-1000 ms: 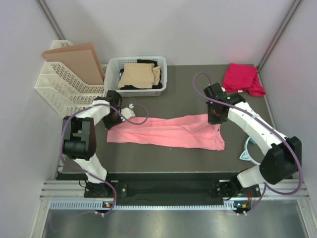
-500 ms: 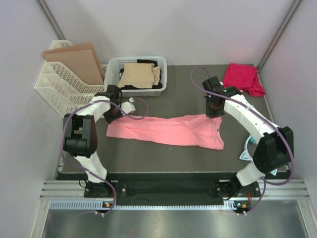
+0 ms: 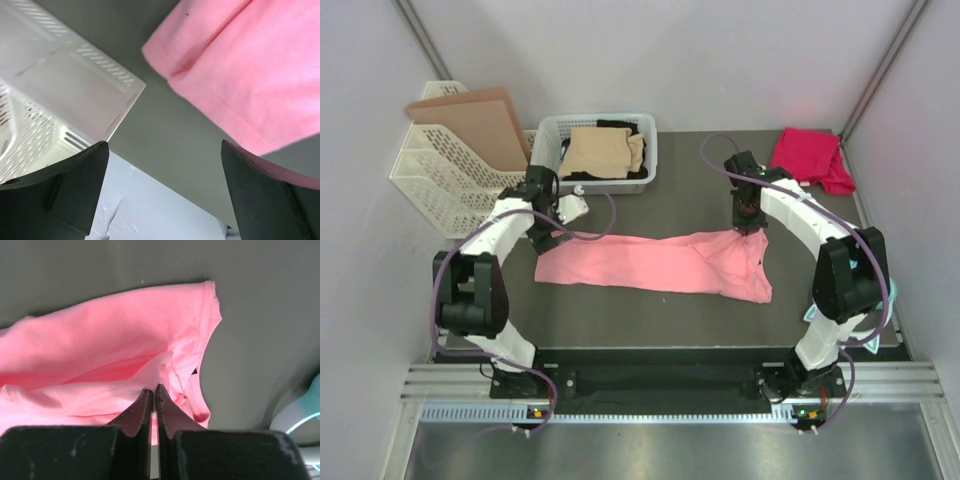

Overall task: Fold and stack the t-shirts
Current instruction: Fold the other side of the tshirt into a rectangle

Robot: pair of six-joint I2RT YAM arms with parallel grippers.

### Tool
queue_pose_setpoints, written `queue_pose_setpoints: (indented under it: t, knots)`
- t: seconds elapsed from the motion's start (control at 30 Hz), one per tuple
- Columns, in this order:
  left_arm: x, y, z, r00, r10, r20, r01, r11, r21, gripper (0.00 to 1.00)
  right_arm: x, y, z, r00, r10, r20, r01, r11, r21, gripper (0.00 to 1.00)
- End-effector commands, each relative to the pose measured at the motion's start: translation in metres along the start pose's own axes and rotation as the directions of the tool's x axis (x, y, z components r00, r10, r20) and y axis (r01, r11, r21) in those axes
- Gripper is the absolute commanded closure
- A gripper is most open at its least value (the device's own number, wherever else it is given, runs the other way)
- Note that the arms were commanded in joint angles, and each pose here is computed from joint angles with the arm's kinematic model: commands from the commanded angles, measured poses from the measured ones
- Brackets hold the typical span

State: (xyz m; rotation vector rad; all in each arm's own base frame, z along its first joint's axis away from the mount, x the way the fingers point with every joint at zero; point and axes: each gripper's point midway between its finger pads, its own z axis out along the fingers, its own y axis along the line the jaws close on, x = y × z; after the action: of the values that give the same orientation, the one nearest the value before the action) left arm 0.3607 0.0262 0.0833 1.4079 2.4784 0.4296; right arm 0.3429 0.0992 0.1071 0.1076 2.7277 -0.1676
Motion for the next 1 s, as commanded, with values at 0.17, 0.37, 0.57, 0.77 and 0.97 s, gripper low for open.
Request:
queue_pose_setpoints:
  t: [0.17,0.37,0.57,0.77,0.97]
  knots:
    - [-0.026,-0.047,-0.047,0.975,-0.041,0.219,0.026,0.997,0.073,0.01,-0.035,-0.011,0.018,0.995,0.09,0.046,-0.091,0.996,0.014,1.0]
    - [-0.01,-0.087,-0.004,0.989,-0.074,0.13,0.05,0.983,0.178,0.02,-0.039,-0.006,0.036,0.997,0.076,0.004,-0.076,0.997,0.027,0.85]
    - [-0.005,-0.08,0.022,0.994,-0.081,0.07,0.069,0.985,0.159,0.02,-0.064,-0.024,0.023,0.993,0.097,0.069,-0.106,0.985,0.139,0.39]
    - [0.009,-0.063,0.025,0.997,-0.072,0.039,0.067,0.99,0.122,0.03,-0.065,-0.031,-0.032,0.964,0.184,0.193,-0.196,0.979,0.049,0.41]
    - [0.022,-0.051,0.019,0.997,-0.071,0.019,0.069,0.992,0.102,0.03,0.009,0.009,-0.032,0.984,0.166,0.066,-0.154,0.974,-0.166,0.44]
